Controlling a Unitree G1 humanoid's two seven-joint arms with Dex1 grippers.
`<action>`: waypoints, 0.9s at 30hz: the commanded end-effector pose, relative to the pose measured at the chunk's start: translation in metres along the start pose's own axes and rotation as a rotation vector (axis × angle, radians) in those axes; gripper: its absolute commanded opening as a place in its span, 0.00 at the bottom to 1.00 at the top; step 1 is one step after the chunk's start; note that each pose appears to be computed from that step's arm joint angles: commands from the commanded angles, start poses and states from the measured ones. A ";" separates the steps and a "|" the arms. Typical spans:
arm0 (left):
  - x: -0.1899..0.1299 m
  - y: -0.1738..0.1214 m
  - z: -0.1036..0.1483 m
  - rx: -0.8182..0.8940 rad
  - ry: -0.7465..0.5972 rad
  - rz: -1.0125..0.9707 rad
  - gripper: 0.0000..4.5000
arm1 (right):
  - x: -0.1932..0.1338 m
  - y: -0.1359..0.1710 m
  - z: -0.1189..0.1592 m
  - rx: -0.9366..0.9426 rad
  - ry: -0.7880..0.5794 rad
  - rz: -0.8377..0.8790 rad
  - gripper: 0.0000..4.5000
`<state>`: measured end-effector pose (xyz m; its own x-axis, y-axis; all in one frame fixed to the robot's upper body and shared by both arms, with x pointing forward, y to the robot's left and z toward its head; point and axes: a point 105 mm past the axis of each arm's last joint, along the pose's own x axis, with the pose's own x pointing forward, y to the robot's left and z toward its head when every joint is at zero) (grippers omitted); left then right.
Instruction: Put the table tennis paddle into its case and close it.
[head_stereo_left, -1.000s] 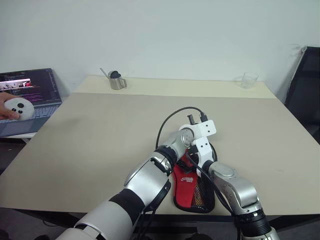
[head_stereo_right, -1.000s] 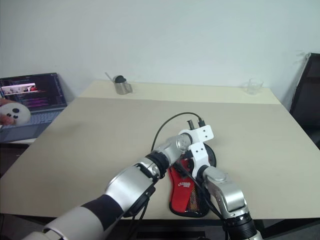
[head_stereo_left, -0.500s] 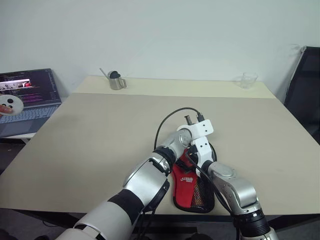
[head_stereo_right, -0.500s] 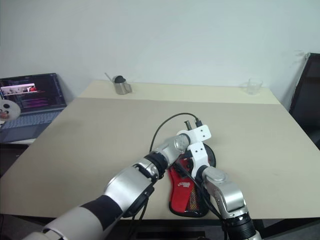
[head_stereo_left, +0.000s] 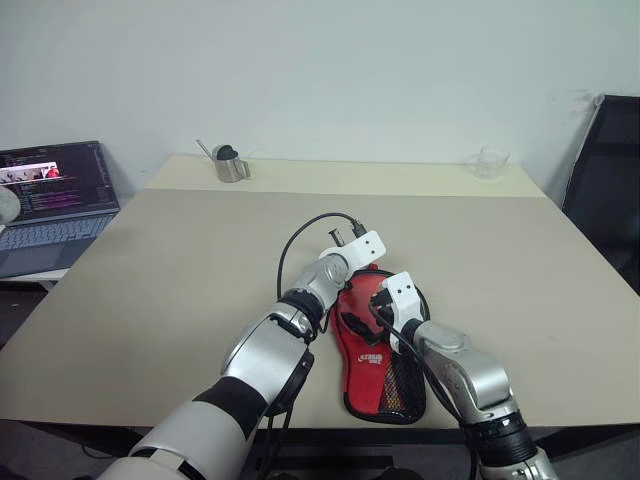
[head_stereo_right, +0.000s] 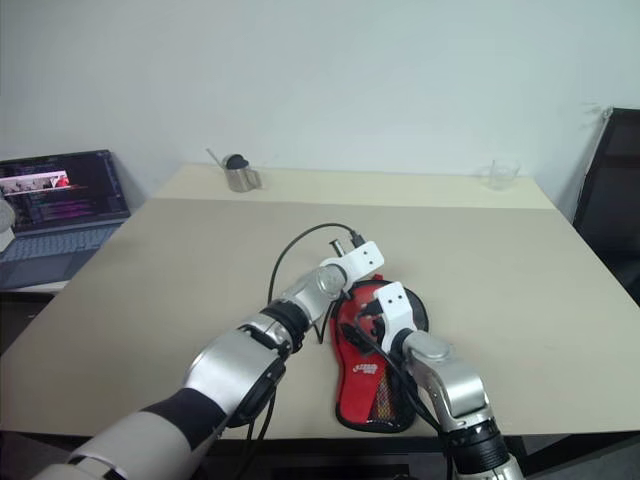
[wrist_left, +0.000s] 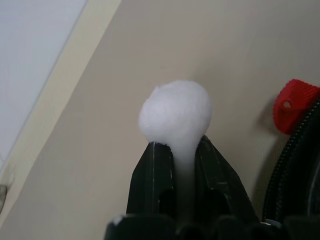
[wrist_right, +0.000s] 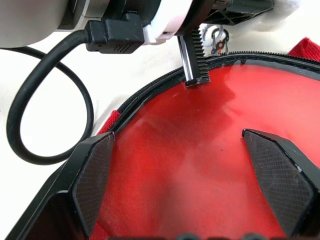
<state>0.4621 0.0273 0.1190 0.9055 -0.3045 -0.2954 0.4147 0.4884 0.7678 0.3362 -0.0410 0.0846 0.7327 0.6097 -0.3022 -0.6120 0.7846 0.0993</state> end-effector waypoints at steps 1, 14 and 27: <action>0.000 0.006 0.030 0.041 -0.101 0.056 0.02 | 0.003 0.001 -0.033 0.064 0.121 0.006 1.00; -0.007 -0.003 0.100 0.282 -0.306 0.165 0.02 | -0.007 0.003 -0.040 0.064 0.142 -0.012 1.00; -0.014 -0.058 0.131 0.387 -0.411 0.058 0.02 | -0.011 0.002 -0.040 0.095 0.139 -0.039 1.00</action>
<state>0.4349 -0.0598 0.1403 0.8522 -0.5114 -0.1110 0.2447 0.2019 0.9483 0.3265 -0.0477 0.0843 0.7556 0.5762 -0.3115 -0.5764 0.8108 0.1019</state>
